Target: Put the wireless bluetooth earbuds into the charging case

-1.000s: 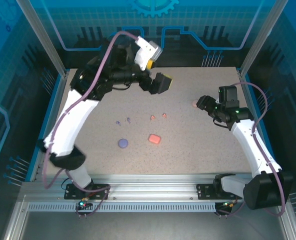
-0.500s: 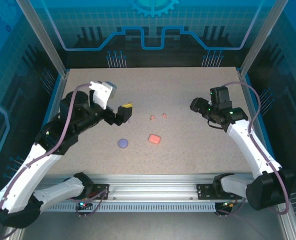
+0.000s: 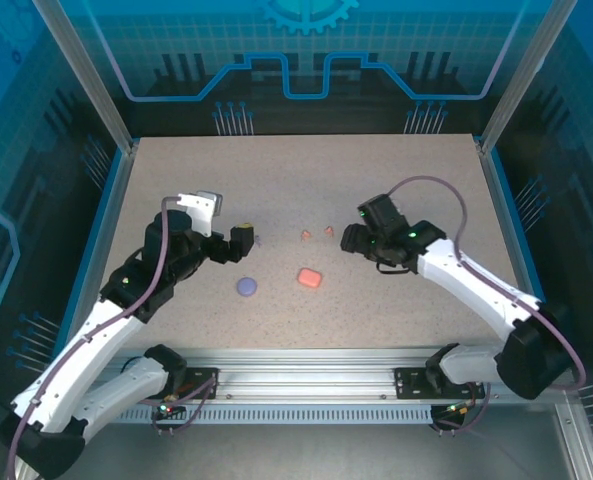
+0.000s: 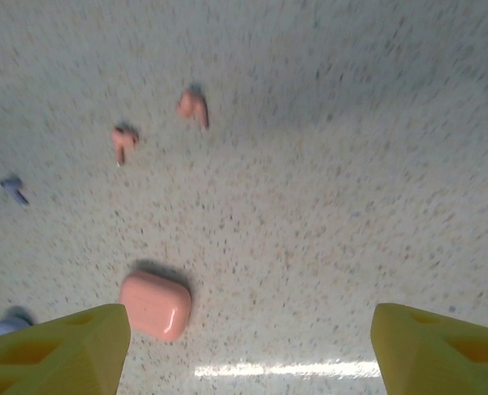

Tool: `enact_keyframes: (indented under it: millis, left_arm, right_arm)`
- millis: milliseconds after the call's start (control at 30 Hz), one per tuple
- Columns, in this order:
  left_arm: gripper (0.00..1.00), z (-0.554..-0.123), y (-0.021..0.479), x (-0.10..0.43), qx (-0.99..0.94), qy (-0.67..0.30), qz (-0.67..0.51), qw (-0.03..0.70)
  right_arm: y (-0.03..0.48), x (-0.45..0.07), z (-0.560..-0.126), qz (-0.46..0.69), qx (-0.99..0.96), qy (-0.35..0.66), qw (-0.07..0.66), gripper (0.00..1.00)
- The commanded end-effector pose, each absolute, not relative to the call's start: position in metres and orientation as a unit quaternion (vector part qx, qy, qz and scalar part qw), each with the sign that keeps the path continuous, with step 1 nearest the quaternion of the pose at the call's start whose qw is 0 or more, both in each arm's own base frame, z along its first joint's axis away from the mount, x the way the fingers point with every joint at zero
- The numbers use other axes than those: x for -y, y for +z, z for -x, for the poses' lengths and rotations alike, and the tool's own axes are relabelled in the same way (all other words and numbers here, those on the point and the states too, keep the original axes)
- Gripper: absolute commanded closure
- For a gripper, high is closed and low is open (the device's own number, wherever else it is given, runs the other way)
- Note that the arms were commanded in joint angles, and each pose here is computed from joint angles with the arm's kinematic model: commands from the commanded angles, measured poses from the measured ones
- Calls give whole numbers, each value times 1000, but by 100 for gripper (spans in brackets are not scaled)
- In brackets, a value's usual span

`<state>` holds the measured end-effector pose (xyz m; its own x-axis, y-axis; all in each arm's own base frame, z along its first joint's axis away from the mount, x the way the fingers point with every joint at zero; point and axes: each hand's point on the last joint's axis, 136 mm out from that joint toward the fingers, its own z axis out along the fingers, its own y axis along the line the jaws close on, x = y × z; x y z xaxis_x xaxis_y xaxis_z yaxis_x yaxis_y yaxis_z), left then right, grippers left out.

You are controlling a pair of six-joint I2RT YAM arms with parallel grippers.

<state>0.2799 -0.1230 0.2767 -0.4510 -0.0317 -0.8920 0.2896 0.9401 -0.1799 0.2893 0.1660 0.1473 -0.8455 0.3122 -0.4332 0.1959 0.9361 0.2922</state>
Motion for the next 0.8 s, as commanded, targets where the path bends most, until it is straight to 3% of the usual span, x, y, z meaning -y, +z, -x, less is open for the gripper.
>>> enact_keyframes:
  millis: [0, 333, 767]
  left_arm:
    - [1, -294, 290, 114, -809, -186, -14, 558]
    - [1, -324, 269, 93, -819, -233, 114, 511]
    - [1, -364, 241, 87, -833, -264, 184, 450]
  right_arm:
    - [143, -184, -289, -154, -955, 94, 237, 22]
    - [115, -265, -296, -156, -973, 45, 164, 20]
    - [65, -278, -287, -216, -974, -9, 73, 21]
